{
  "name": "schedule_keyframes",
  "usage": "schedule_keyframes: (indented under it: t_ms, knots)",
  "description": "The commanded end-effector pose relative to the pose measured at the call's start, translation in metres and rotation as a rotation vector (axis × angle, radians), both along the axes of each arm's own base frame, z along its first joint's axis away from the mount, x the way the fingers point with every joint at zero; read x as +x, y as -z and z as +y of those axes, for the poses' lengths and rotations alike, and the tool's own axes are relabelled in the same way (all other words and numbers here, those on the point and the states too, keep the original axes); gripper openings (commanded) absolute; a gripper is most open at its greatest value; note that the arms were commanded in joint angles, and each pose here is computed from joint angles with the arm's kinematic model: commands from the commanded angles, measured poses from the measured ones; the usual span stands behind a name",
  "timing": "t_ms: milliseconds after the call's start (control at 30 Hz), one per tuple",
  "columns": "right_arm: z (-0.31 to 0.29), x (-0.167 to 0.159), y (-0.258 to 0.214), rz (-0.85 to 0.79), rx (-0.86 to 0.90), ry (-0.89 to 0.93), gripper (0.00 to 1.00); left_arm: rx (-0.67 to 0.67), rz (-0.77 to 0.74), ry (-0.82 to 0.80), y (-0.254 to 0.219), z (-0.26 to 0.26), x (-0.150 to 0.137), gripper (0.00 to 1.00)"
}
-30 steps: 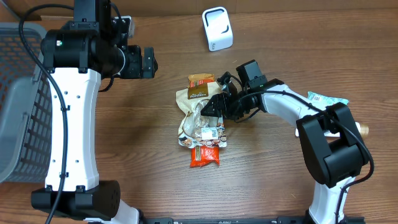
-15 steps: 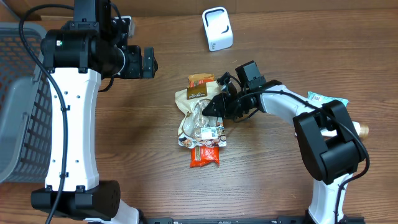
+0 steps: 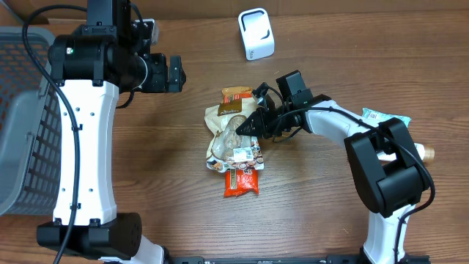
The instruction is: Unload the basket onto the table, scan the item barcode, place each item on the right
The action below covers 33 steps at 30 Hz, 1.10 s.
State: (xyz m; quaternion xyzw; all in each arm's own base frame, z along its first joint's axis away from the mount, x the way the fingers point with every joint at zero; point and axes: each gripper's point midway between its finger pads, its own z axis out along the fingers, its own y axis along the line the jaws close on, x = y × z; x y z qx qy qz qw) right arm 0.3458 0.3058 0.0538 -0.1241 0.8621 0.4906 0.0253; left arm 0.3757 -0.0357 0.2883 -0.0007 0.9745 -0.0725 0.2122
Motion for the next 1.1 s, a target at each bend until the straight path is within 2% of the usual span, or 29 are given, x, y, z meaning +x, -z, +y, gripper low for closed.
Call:
schedule_keyframes:
  t_ms: [0,233,500,633,800,1067]
  knots:
    - [-0.002,0.009,-0.057,-0.121,0.084,-0.003,0.04,0.012,-0.004,0.021,0.000,0.000,0.001,1.00]
    - [-0.022,0.022,-0.141,-0.363,0.079,0.091,0.04,0.012,-0.004,0.021,0.000,0.000,0.001,1.00]
    - [-0.070,0.035,-0.222,-0.592,-0.069,0.406,0.04,0.012,-0.004,0.021,0.000,0.000,0.001,1.00]
    - [-0.095,0.037,-0.254,-0.610,-0.082,0.591,0.04,0.012,-0.004,0.021,0.000,0.000,0.001,1.00]
    - [-0.115,0.034,-0.281,-0.631,-0.070,0.727,0.04,0.012,-0.004,0.021,0.000,0.000,0.001,1.00]
    - [-0.117,0.035,-0.283,-0.635,-0.070,0.745,0.04,0.012,-0.004,0.021,0.000,0.000,0.001,0.99]
